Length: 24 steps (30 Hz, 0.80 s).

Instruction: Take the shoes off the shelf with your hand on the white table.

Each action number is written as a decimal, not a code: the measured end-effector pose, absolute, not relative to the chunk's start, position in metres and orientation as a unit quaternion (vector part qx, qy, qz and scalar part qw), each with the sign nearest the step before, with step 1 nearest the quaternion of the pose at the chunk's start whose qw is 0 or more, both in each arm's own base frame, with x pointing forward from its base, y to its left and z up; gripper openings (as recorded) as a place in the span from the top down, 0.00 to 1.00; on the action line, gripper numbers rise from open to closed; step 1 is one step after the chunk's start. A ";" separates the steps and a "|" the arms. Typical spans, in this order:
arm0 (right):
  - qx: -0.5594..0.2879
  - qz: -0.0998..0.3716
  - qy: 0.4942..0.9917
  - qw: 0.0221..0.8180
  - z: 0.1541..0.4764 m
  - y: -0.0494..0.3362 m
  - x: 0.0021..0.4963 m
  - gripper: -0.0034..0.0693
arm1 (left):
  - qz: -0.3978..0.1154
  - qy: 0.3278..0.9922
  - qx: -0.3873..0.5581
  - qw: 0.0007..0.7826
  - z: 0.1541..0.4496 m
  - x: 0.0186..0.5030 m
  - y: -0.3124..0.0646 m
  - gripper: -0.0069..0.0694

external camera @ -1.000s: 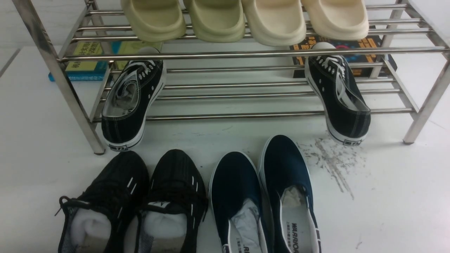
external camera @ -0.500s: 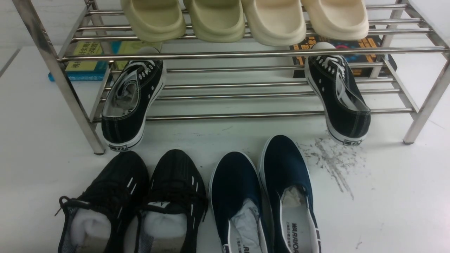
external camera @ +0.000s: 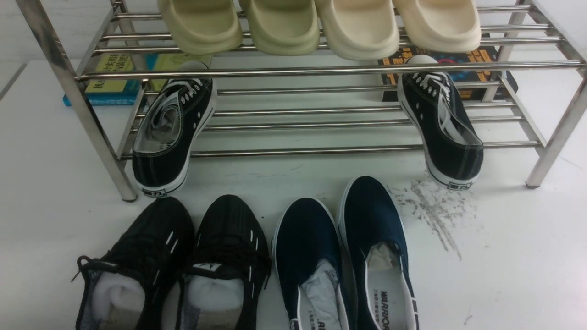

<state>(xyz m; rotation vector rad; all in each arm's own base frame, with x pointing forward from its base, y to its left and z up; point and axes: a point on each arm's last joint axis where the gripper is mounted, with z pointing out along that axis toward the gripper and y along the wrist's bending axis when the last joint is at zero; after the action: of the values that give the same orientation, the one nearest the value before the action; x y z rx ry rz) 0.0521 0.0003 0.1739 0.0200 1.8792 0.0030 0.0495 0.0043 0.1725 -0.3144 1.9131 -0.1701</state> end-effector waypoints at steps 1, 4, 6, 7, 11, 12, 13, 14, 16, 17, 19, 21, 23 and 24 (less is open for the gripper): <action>0.009 0.001 0.807 0.590 0.174 0.000 0.052 0.62 | -0.072 0.812 -0.133 0.563 0.173 0.050 0.004 0.81; 0.009 0.001 0.807 0.590 0.174 0.000 0.052 0.62 | -0.073 0.812 -0.134 0.563 0.173 0.050 0.004 0.81; 0.009 0.001 0.807 0.590 0.174 0.000 0.052 0.62 | -0.073 0.810 -0.132 0.566 0.173 0.050 0.004 0.80; 0.009 0.001 0.807 0.590 0.174 0.000 0.052 0.62 | -0.074 0.810 -0.132 0.567 0.173 0.050 0.004 0.80; 0.009 0.001 0.807 0.590 0.174 0.000 0.052 0.62 | -0.073 0.808 -0.130 0.570 0.173 0.050 0.004 0.80; 0.009 0.001 0.807 0.590 0.174 0.000 0.052 0.62 | -0.073 0.807 -0.130 0.571 0.173 0.050 0.004 0.80; 0.009 0.001 0.807 0.590 0.174 0.000 0.052 0.62 | -0.073 0.807 -0.130 0.571 0.173 0.050 0.004 0.80; 0.009 0.001 0.807 0.590 0.174 0.000 0.052 0.62 | -0.073 0.807 -0.130 0.571 0.173 0.050 0.004 0.80; 0.009 0.001 0.807 0.590 0.174 0.000 0.052 0.62 | -0.073 0.807 -0.130 0.571 0.173 0.050 0.004 0.79; 0.009 0.001 0.807 0.590 0.174 0.000 0.052 0.62 | -0.073 0.807 -0.130 0.571 0.173 0.050 0.004 0.79; 0.009 0.001 0.807 0.590 0.174 0.000 0.052 0.62 | -0.073 0.807 -0.130 0.571 0.173 0.050 0.004 0.79; 0.009 0.001 0.807 0.590 0.174 0.000 0.052 0.62 | -0.073 0.807 -0.130 0.571 0.173 0.050 0.004 0.79; 0.009 0.001 0.807 0.590 0.174 0.000 0.052 0.62 | -0.073 0.807 -0.130 0.571 0.173 0.050 0.004 0.79; 0.009 0.001 0.807 0.590 0.174 0.000 0.052 0.62 | -0.073 0.807 -0.130 0.571 0.173 0.050 0.004 0.79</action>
<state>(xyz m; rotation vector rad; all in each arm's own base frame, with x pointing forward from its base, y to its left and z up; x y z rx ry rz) 0.0521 0.0003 0.1739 0.0200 1.8792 0.0030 0.0505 0.0040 0.1728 -0.3060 1.8931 -0.1723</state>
